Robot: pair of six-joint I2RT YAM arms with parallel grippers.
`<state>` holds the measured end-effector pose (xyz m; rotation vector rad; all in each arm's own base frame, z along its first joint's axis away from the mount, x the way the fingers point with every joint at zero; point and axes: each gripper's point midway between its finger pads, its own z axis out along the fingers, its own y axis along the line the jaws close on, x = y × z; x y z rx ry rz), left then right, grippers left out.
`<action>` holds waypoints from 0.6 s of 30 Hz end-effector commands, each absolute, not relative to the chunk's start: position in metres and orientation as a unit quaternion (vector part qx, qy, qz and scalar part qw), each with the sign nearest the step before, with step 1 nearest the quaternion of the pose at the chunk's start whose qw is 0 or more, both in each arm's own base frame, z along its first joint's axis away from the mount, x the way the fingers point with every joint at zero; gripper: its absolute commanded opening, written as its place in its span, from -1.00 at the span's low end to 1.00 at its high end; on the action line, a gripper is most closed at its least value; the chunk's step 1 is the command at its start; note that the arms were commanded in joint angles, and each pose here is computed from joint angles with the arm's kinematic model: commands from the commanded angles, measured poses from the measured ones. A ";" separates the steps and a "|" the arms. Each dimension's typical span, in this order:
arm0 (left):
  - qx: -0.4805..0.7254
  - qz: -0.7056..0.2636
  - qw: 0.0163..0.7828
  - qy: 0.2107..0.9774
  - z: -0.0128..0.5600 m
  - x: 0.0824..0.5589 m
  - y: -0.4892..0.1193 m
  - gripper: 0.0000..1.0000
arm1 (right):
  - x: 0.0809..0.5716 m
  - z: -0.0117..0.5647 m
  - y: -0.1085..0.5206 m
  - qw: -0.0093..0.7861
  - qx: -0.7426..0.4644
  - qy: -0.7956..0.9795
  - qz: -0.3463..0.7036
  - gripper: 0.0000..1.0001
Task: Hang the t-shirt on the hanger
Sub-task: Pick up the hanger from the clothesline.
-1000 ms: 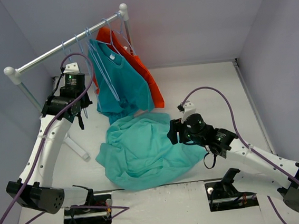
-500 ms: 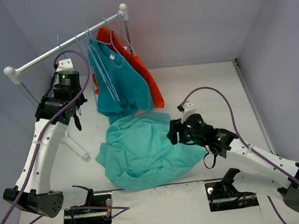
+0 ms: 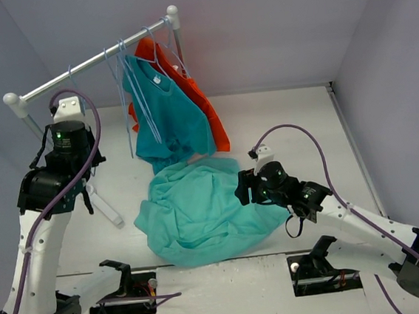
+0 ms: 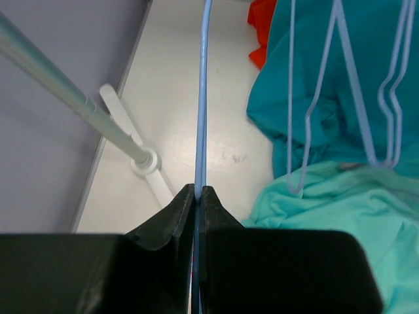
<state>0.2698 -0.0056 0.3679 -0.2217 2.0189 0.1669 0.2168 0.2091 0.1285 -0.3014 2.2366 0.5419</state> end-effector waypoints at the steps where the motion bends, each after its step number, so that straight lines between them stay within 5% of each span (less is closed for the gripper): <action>1: -0.080 0.062 0.513 0.852 0.354 0.240 -0.001 -1.00 | 0.221 0.136 0.215 0.410 -0.111 0.876 0.227 0.23; 18: -0.042 0.063 0.572 0.817 0.376 0.207 0.010 -1.00 | 0.223 0.131 0.218 0.402 -0.119 0.881 0.222 0.23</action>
